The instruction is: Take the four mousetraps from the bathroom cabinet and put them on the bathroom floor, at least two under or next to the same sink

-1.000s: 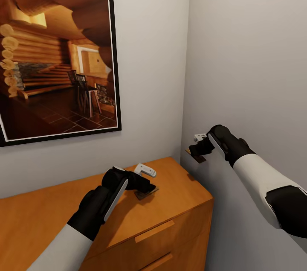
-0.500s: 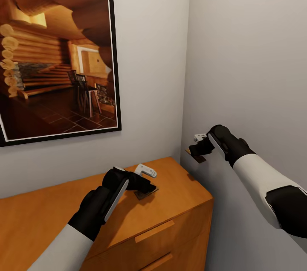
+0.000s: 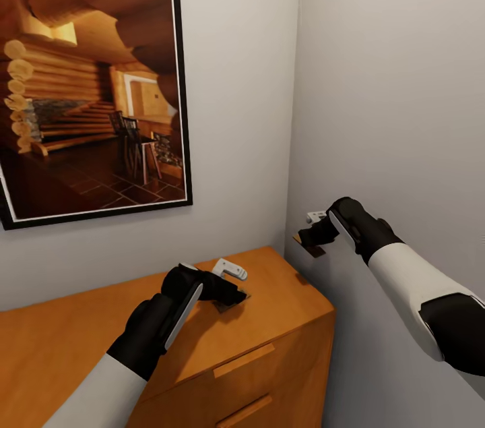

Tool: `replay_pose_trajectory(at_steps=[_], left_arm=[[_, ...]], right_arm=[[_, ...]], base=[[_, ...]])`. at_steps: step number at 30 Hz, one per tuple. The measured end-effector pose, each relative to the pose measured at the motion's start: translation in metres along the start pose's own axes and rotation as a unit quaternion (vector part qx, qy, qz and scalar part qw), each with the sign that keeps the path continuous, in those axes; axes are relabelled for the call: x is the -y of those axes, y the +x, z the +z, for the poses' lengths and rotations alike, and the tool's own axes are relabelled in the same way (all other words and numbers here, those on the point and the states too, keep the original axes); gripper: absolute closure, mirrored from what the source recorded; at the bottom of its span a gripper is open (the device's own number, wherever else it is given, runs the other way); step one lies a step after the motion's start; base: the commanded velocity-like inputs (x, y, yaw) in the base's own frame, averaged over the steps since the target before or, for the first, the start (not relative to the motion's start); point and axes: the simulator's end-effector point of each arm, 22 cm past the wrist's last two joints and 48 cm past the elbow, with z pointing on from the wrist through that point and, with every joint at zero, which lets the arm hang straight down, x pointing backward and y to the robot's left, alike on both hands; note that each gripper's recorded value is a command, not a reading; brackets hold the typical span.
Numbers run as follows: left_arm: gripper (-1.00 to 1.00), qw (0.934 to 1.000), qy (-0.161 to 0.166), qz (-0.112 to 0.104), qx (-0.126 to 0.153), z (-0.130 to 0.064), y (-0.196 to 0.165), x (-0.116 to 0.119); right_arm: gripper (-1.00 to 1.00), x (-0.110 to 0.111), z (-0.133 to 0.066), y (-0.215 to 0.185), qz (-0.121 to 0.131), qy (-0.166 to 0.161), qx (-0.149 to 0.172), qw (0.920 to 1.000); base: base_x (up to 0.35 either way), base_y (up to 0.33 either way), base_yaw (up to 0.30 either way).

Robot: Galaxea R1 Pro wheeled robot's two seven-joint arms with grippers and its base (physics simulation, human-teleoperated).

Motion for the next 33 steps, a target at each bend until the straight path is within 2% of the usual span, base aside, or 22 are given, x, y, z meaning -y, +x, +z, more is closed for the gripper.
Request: replay_pose_trajectory(at_steps=[12,18,33], left_arm=[[-1.0,1.0,-0.001,-0.002,-0.002,0.0,0.002,-0.002],[-1.0,0.9999,-0.001,-0.006,-0.014,0.006,0.011,-0.004],[-1.0,0.9996,0.003,-0.012,-0.025,0.009,0.018,-0.003]], right_arm=[[1.0,0.0,0.0,0.0,0.0,0.0,0.0,1.0],[1.0,0.0,0.0,0.0,0.0,0.0,0.0,1.0],[1.0,0.0,0.0,0.0,0.0,0.0,0.0,1.0]], base=[[-0.004,0.0,0.0],[0.0,0.0,0.0],[0.0,0.0,0.0]])
